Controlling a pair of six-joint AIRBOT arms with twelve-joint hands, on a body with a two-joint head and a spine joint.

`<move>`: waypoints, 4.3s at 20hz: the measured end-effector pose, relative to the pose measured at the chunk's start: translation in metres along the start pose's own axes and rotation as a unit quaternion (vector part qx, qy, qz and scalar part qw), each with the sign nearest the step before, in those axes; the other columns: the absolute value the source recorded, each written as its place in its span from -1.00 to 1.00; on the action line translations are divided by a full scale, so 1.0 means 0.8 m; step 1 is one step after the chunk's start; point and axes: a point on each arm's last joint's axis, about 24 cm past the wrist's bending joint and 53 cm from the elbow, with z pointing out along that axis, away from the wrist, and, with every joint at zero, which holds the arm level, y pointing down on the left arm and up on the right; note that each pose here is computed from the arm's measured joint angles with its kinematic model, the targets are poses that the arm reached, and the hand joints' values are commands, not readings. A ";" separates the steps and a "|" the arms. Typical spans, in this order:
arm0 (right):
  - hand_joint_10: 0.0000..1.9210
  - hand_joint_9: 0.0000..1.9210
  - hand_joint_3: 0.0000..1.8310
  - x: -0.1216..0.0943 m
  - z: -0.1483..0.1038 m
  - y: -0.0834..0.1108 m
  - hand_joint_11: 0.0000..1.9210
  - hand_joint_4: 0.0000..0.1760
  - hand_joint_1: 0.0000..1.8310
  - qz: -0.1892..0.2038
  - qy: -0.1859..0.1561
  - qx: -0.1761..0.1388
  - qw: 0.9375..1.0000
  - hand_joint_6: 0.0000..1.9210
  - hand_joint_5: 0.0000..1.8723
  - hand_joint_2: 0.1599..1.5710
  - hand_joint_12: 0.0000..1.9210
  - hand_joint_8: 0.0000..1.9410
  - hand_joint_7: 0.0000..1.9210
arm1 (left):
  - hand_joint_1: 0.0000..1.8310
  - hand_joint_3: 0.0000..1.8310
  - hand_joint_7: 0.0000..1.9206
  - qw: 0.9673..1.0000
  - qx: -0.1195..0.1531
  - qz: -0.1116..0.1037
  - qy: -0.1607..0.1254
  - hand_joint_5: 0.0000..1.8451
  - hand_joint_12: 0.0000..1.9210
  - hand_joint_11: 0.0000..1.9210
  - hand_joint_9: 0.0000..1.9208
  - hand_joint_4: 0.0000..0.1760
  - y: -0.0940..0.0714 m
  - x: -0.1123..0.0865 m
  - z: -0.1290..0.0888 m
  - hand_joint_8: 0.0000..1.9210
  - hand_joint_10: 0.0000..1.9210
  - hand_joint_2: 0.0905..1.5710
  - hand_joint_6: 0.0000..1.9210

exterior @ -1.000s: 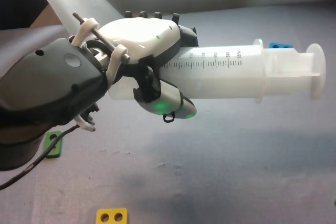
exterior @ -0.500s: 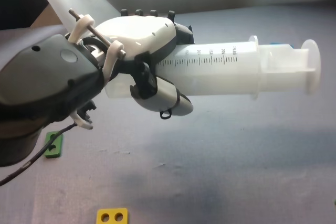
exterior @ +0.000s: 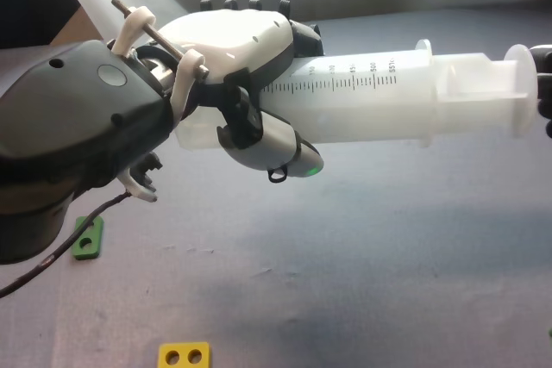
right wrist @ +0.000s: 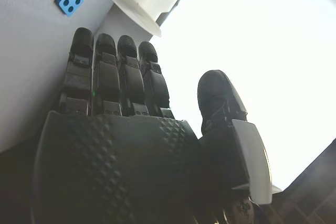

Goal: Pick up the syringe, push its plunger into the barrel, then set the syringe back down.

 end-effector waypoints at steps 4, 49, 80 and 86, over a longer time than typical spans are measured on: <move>-1.00 -0.90 -1.00 0.009 0.014 -0.001 -1.00 -1.00 -1.00 0.004 -0.003 0.000 1.000 -0.99 -0.78 0.78 -0.71 -1.00 -0.84 | 0.28 -1.00 -0.37 1.000 -0.007 0.000 -0.009 -0.17 0.56 -0.54 -0.44 -1.00 0.004 -0.006 0.000 0.83 0.56 0.62 0.22; -0.99 -0.90 -1.00 0.007 0.025 0.073 -1.00 -1.00 -1.00 -0.055 0.000 -0.075 0.996 -1.00 -0.79 0.81 -0.67 -1.00 -0.84 | 0.32 -1.00 -0.36 1.000 0.002 -0.005 -0.004 -0.14 0.55 -0.50 -0.43 -1.00 -0.005 -0.008 0.001 0.79 0.60 0.59 0.18; -0.99 -0.88 -1.00 0.180 -0.054 0.088 -1.00 -1.00 -1.00 -0.649 0.277 -0.293 0.646 -1.00 -0.78 0.80 -0.61 -1.00 -0.82 | 0.31 -1.00 -0.32 0.996 -0.007 0.052 0.077 -0.08 0.51 -0.47 -0.39 -1.00 0.055 0.111 -0.009 0.74 0.50 0.56 0.11; -1.00 -0.90 -1.00 0.182 -0.053 0.079 -1.00 -1.00 -1.00 -0.655 0.280 -0.289 0.640 -1.00 -0.80 0.80 -0.71 -1.00 -0.84 | 0.31 -1.00 -0.27 0.996 -0.012 0.045 0.079 -0.10 0.49 -0.47 -0.34 -1.00 0.069 0.119 -0.011 0.70 0.46 0.56 0.11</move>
